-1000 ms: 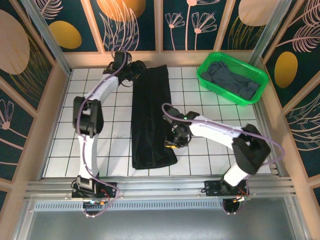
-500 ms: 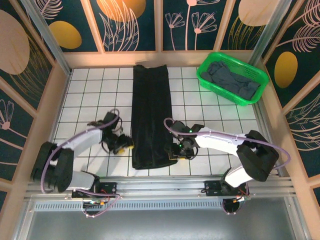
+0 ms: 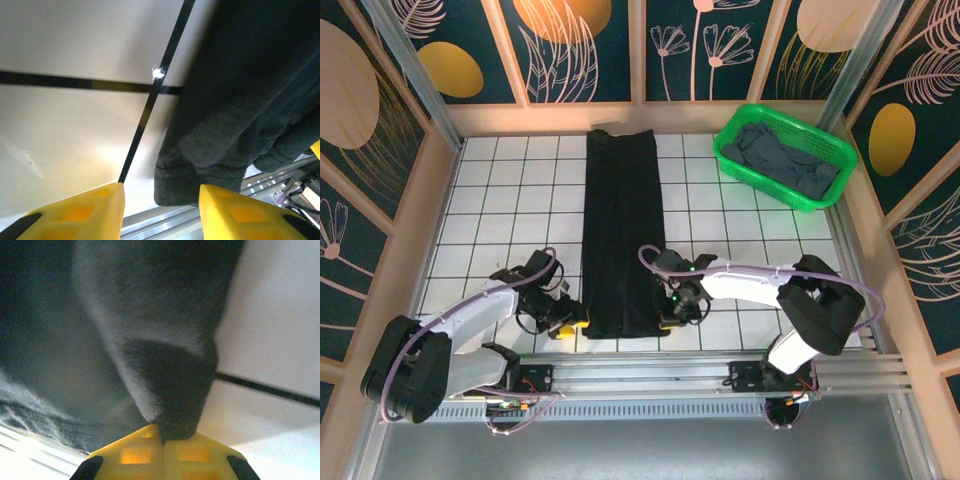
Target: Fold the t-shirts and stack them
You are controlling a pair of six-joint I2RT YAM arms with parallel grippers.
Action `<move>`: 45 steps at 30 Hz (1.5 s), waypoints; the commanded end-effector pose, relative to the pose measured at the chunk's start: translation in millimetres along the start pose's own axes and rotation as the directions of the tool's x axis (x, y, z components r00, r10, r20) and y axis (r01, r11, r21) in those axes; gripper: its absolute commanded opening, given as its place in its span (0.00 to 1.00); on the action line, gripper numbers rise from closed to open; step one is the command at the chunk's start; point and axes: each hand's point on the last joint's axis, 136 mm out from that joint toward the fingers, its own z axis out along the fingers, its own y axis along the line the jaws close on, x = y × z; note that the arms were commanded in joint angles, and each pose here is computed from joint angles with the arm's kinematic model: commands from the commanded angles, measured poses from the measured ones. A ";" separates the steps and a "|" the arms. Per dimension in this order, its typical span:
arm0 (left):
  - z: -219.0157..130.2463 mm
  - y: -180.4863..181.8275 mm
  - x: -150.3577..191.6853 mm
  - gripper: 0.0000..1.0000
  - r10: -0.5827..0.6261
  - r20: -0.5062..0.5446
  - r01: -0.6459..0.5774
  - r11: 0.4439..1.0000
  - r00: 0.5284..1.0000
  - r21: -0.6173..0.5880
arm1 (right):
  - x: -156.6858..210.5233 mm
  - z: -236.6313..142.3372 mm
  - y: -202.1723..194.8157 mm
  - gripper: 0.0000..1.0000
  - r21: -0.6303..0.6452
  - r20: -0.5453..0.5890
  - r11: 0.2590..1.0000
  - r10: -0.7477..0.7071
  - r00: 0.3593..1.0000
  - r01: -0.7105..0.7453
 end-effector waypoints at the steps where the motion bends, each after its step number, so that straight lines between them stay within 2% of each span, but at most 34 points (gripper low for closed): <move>1: 2.4 -7.3 9.8 0.43 -0.028 -0.054 0.030 0.999 0.998 0.034 | 28.6 3.3 -6.2 0.00 -0.005 -0.083 0.999 0.038 0.996 -0.039; 6: 11.8 -21.5 6.3 0.44 0.000 -0.071 0.003 0.999 0.998 0.038 | 34.8 5.6 -5.1 0.00 -0.016 -0.108 0.999 0.047 0.993 -0.049; 8: 17.0 -27.6 8.0 0.41 0.019 -0.086 -0.015 0.999 0.996 0.040 | 36.3 5.8 -6.2 0.00 -0.014 -0.110 0.998 0.055 0.992 -0.057; 14: 29.2 -14.8 10.1 0.16 0.042 -0.114 -0.048 0.997 0.993 -0.053 | 32.8 1.2 -4.6 0.00 -0.010 -0.091 0.998 0.064 0.994 -0.065; 16: 28.8 -15.7 8.5 0.03 0.046 -0.113 -0.053 0.997 0.993 -0.059 | 30.0 -2.3 -1.8 0.00 -0.014 -0.078 0.998 0.065 0.995 -0.066; 17: 27.3 -15.8 7.6 0.00 0.050 -0.108 -0.057 0.996 0.993 -0.068 | 28.4 -4.8 -0.4 0.00 -0.015 -0.070 0.998 0.068 0.995 -0.069; 23: -4.6 -33.2 -2.9 0.00 0.077 -0.004 -0.077 0.991 0.997 -0.111 | 8.6 -34.8 12.8 0.00 -0.054 -0.002 0.991 0.121 0.993 -0.121; 29: -44.8 -61.8 -33.6 0.00 0.091 0.181 -0.067 0.988 0.979 -0.136 | -42.4 -76.9 15.9 0.00 -0.143 0.098 0.968 0.221 0.970 -0.206; 34: -74.9 -96.2 -88.7 0.00 0.020 0.335 -0.015 1.000 0.942 -0.016 | -103.4 -106.7 7.6 0.00 -0.189 0.172 0.953 0.270 0.947 -0.238; 39: -92.8 -129.8 -140.4 0.00 0.008 0.425 -0.017 1.000 0.905 0.018 | -162.6 -122.7 8.2 0.00 -0.206 0.229 0.947 0.292 0.929 -0.247; 45: -101.1 -130.2 -194.3 0.00 -0.046 0.499 0.038 0.999 0.865 0.027 | -225.6 -124.1 -5.9 0.00 -0.183 0.285 0.941 0.328 0.901 -0.284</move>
